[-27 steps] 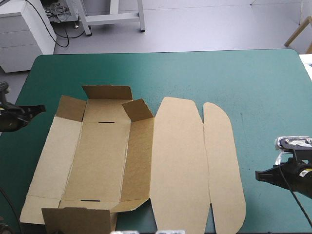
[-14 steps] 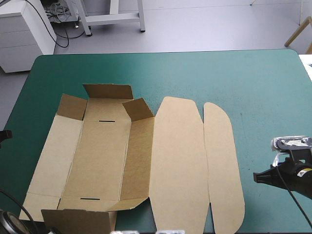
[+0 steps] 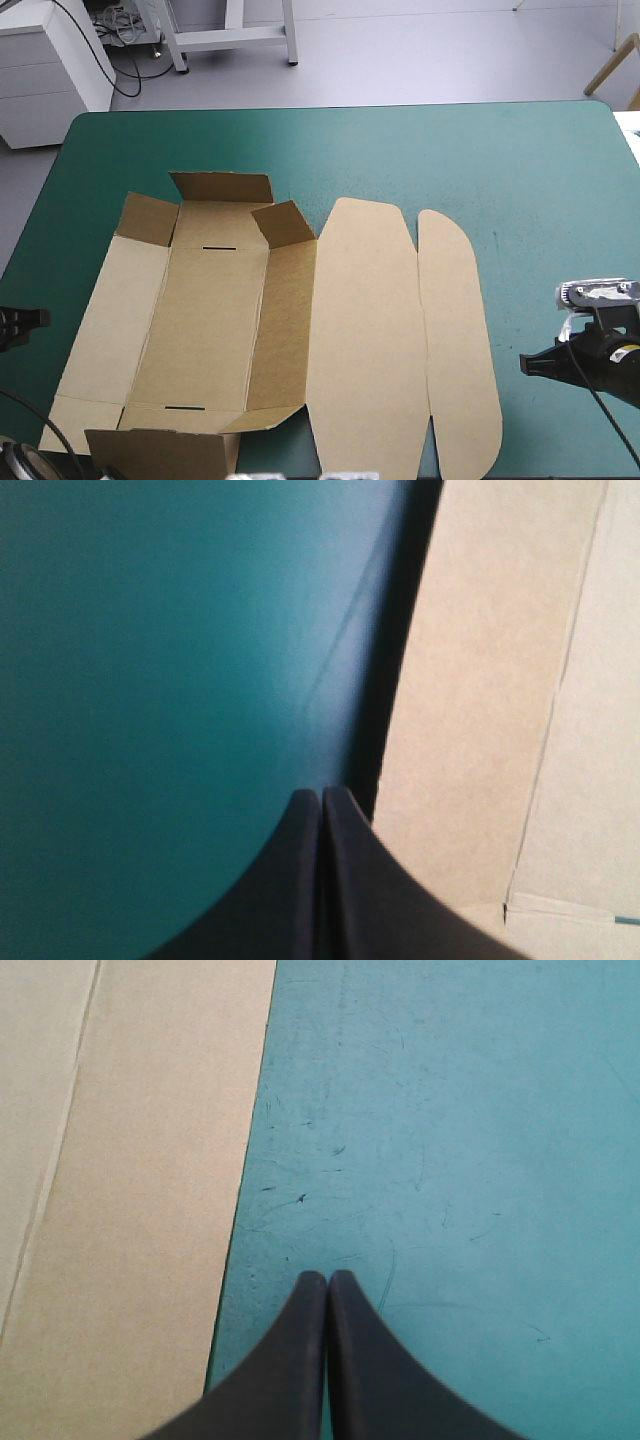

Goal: Fold the box

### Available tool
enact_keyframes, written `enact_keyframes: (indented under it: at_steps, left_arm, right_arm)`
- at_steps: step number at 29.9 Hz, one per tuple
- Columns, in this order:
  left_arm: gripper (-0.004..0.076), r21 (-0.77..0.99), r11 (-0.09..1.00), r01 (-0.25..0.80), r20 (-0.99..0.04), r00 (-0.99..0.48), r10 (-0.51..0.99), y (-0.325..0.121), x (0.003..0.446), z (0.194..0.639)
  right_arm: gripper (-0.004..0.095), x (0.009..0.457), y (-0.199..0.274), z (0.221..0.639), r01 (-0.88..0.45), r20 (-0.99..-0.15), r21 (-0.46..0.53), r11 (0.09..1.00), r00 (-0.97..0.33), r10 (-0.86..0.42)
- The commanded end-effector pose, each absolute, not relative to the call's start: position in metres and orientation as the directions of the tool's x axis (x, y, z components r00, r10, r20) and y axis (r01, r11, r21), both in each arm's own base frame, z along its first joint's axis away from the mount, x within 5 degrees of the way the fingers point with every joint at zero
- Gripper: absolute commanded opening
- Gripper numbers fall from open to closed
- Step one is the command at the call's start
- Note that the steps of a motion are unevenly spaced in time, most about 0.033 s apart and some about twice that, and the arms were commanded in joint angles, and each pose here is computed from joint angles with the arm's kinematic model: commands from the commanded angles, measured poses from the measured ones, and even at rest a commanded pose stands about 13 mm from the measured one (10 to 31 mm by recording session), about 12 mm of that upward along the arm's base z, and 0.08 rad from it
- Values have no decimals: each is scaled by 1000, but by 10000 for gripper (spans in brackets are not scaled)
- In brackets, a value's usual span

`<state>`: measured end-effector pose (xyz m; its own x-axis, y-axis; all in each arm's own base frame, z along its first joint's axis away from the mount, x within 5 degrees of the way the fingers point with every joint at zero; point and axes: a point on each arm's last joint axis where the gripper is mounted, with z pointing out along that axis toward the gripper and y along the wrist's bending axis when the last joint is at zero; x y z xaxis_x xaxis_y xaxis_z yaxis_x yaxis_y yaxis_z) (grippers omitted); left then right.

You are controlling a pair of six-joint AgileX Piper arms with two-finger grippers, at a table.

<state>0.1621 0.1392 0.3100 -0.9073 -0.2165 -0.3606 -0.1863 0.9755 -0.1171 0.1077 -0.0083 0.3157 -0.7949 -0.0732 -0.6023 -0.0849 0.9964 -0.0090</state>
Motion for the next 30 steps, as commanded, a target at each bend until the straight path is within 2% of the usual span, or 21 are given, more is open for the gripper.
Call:
enact_keyframes:
  at_steps: [1,13,14,16,21,23,26,30]
  left_arm:
    - [-10,-196,975,-109,-370,-912,-176,126,159,309]
    - [9,-149,984,-93,-320,-937,-137,128,154,302]
    - [40,-142,985,-93,-316,-939,-134,129,153,302]
    - [151,-134,987,-93,-312,-941,-131,130,153,302]
    - [599,-139,986,-95,-316,-939,-135,129,153,302]
    - [698,-145,984,-107,-315,-937,-148,129,153,302]
    - [706,-169,971,-171,-307,-927,-217,129,154,302]
    - [701,-202,963,-178,-301,-924,-234,127,154,297]
  right_arm:
    - [-19,112,-9,327,-82,-664,-26,996,-743,-79]
    - [-19,113,-9,328,-78,-674,-30,996,-734,-78]
    - [-19,113,-9,328,-78,-674,-30,996,-734,-78]
    - [-19,113,-9,328,-78,-674,-30,996,-734,-78]
    - [-19,113,-9,328,-83,-674,-35,996,-734,-85]
    - [-19,113,-9,328,-83,-674,-35,996,-734,-85]
    - [-19,113,-9,328,-84,-674,-36,996,-733,-87]
    - [-19,113,-9,328,-85,-674,-37,996,-733,-87]
